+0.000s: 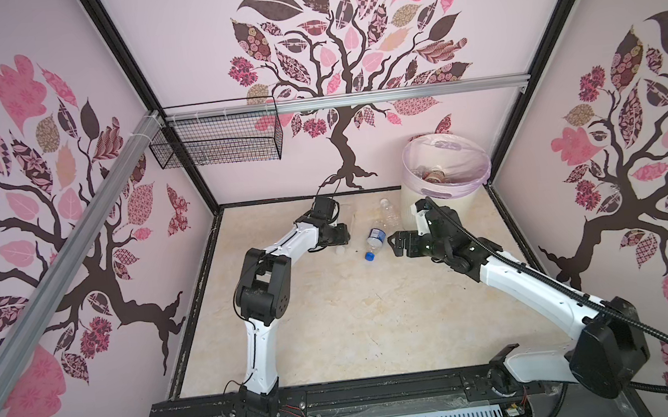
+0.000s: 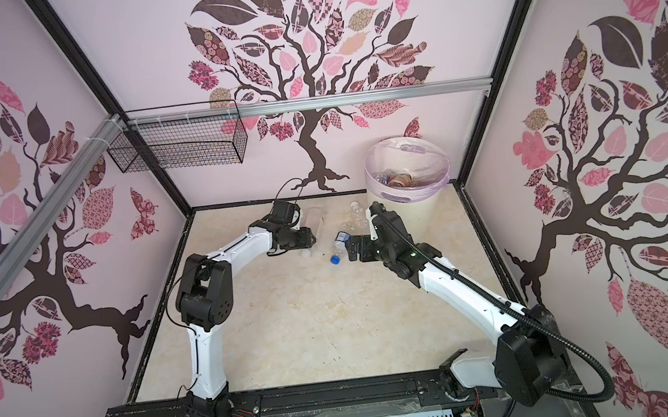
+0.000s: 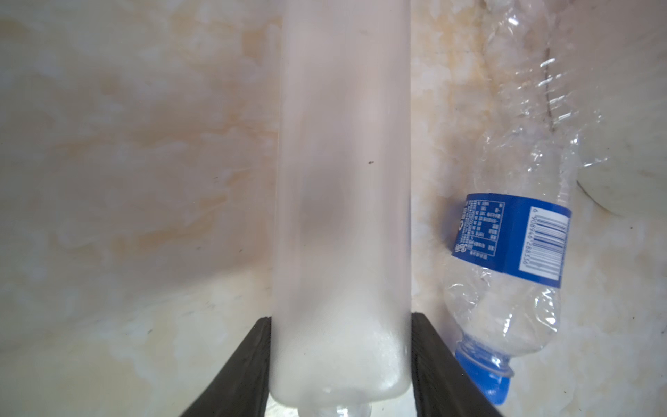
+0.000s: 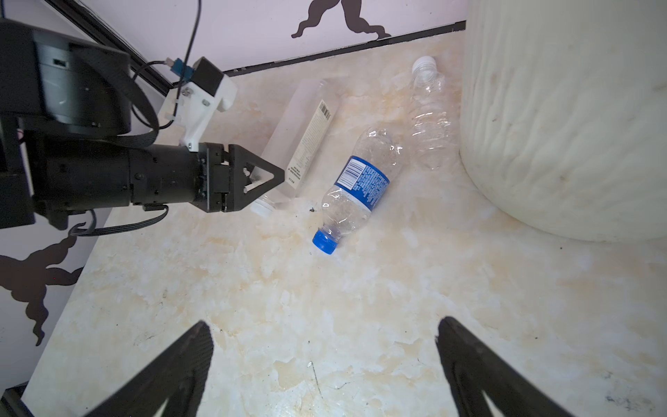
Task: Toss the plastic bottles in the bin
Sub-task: 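Lift the frosted bottle toward the right gripper while the right grasps its end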
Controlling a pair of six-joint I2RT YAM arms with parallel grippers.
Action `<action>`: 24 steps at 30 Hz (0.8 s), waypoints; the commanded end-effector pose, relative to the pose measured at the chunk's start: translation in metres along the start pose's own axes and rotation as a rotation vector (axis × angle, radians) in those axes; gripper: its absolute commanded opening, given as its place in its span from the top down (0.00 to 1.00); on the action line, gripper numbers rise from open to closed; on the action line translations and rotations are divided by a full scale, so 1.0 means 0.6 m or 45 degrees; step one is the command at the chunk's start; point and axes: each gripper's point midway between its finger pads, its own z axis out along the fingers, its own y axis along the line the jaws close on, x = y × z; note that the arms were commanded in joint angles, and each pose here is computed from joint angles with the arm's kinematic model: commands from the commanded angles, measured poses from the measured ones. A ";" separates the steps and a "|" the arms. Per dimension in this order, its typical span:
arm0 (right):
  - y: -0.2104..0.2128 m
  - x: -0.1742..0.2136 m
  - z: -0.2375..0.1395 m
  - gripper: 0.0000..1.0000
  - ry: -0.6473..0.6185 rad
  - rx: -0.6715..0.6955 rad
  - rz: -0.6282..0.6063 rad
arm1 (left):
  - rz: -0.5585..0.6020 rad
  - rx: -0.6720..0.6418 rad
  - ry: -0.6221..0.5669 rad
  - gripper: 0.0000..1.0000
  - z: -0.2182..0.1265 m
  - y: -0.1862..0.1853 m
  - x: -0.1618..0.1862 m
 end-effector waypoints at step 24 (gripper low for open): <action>0.192 -0.212 0.089 0.01 -0.114 -0.523 0.296 | 0.035 0.286 -0.440 0.51 -0.296 -0.119 -0.015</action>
